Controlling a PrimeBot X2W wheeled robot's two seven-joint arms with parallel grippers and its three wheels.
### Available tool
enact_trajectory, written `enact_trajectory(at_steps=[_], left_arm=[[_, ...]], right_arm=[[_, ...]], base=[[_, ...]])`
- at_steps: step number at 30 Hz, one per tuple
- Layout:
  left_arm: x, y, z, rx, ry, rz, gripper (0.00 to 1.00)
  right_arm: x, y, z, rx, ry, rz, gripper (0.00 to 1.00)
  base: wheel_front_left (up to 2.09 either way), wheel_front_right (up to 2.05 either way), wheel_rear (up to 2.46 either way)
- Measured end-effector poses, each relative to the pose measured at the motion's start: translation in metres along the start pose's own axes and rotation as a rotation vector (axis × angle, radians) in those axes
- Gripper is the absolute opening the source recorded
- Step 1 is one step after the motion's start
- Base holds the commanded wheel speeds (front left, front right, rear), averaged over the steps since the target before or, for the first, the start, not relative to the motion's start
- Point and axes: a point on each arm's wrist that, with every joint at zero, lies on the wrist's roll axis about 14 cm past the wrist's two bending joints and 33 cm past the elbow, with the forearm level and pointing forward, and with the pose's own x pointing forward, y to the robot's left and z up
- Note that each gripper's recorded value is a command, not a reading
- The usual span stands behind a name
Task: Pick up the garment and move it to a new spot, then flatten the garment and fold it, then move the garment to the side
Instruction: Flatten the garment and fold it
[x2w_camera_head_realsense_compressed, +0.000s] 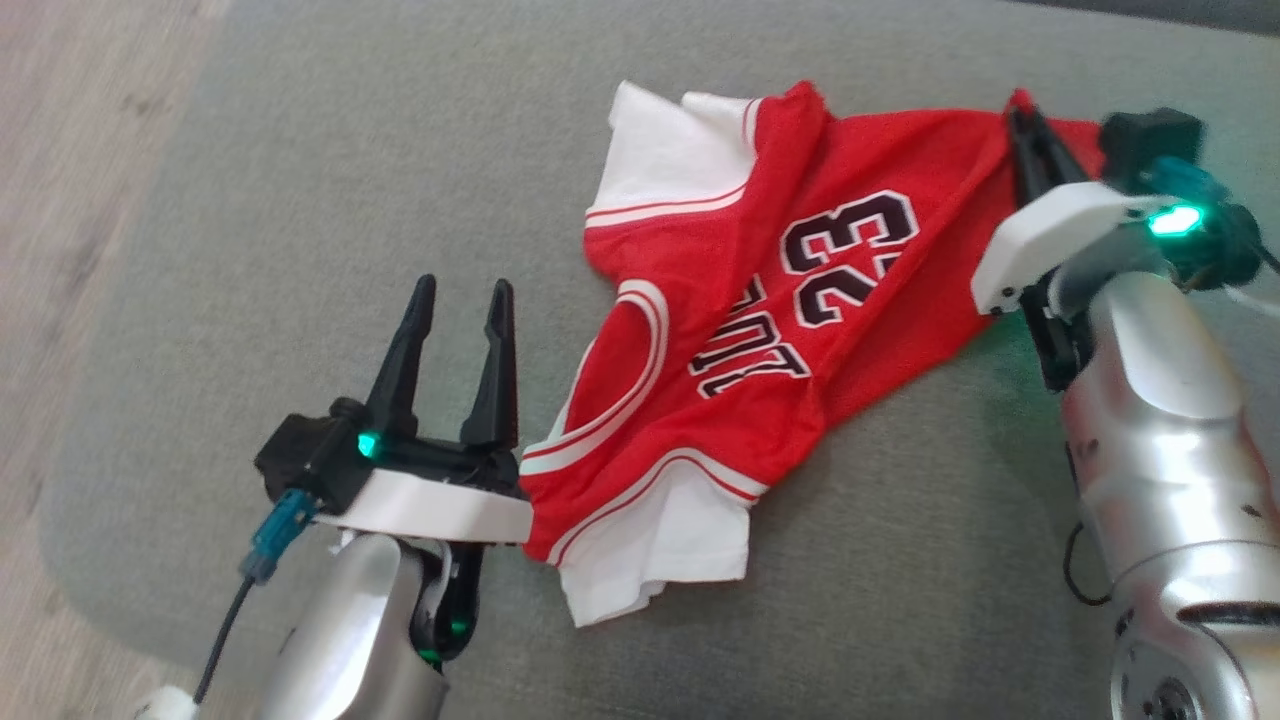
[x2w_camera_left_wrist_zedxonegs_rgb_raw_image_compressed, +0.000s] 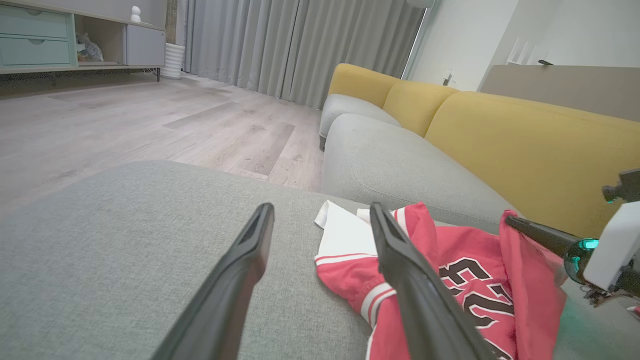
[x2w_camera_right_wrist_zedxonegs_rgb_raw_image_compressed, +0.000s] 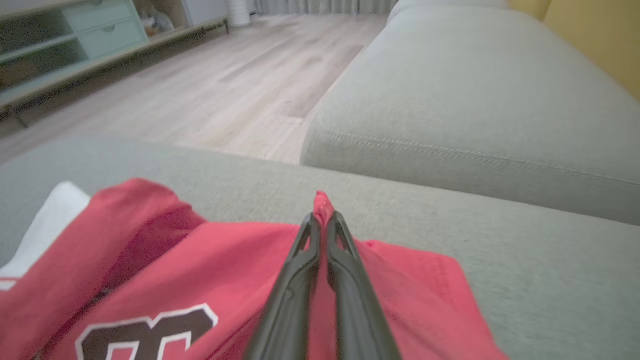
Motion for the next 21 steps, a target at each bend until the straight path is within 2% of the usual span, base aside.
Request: enact_trajectory(at_steps=[6,14,21], left_arm=[[0.0,-0.011,0.007,-0.003,-0.025,-0.025,1.0],[-0.004,-0.033,0.0,-0.015,-0.015,-0.078,1.0],[-0.002,-0.061,0.002,-0.022,-0.023,-0.161,1.0]], right_arm=[[-0.038,-0.038,0.017,0.126,-0.14,-0.119,0.0],[-0.134,-0.069,-0.034,0.223,-0.14,-0.252,0.0],[-0.208,-0.078,-0.053,0.251,-0.095,-0.331,0.0]], base=[[0.0,0.0,0.0],[0.0,0.0,0.0],[0.0,0.0,0.0]])
